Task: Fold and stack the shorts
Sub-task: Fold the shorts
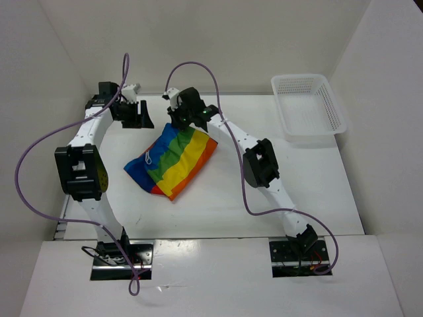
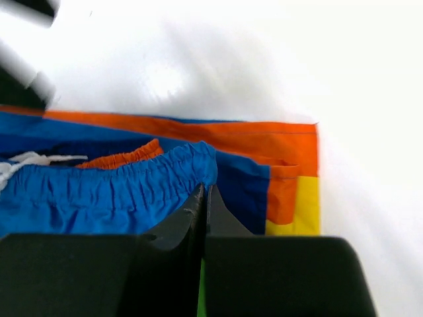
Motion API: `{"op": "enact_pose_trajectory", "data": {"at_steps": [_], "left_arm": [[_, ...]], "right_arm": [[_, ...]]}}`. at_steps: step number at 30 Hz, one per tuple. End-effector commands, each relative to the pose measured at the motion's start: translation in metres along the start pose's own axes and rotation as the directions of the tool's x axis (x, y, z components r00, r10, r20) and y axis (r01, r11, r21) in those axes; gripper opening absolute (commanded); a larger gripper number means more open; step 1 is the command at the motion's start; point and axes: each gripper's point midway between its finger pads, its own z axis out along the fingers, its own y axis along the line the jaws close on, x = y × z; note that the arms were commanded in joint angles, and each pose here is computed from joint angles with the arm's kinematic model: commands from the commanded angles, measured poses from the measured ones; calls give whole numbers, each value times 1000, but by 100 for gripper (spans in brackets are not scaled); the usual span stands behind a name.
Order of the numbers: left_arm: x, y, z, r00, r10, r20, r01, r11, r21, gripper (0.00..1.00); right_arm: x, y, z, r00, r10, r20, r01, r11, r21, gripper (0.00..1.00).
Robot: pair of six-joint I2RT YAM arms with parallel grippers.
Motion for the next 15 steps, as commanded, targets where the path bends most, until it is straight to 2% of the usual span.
{"op": "enact_pose_trajectory", "data": {"at_steps": [1, 7, 9, 10, 11, 12, 13, 15], "left_arm": [[37, -46, -13, 995, -17, -97, 31, 990, 136, 74], [103, -26, 2, 961, -96, -259, 110, 993, 41, 75], [118, -14, 9, 950, -111, -293, 113, 994, -8, 76], [115, -7, 14, 956, -102, -277, 98, 995, -29, 76], [118, -2, 16, 957, -100, -274, 90, 995, -48, 76], [115, 3, 18, 961, -93, -261, 77, 995, -69, 76], [108, 4, 20, 969, -79, -235, 65, 996, -68, 76], [101, 8, 20, 976, -64, -207, 47, 995, -89, 76]], "right_arm": [[-51, -15, -4, 989, -18, 150, 3, 995, 99, 0], [-36, -12, 19, 991, -13, 132, -3, 992, 124, 1], [-35, -13, 20, 992, -12, 126, -4, 992, 123, 16], [-25, -7, 29, 994, 1, 105, -13, 994, 113, 26], [-38, -7, 25, 991, -6, 131, -9, 993, 115, 53], [-39, -6, 25, 991, 5, 131, -20, 993, 113, 63], [-32, -7, 24, 994, 26, 104, -39, 992, 121, 70], [-44, -14, 17, 992, 21, 123, -41, 985, 167, 76]]}}
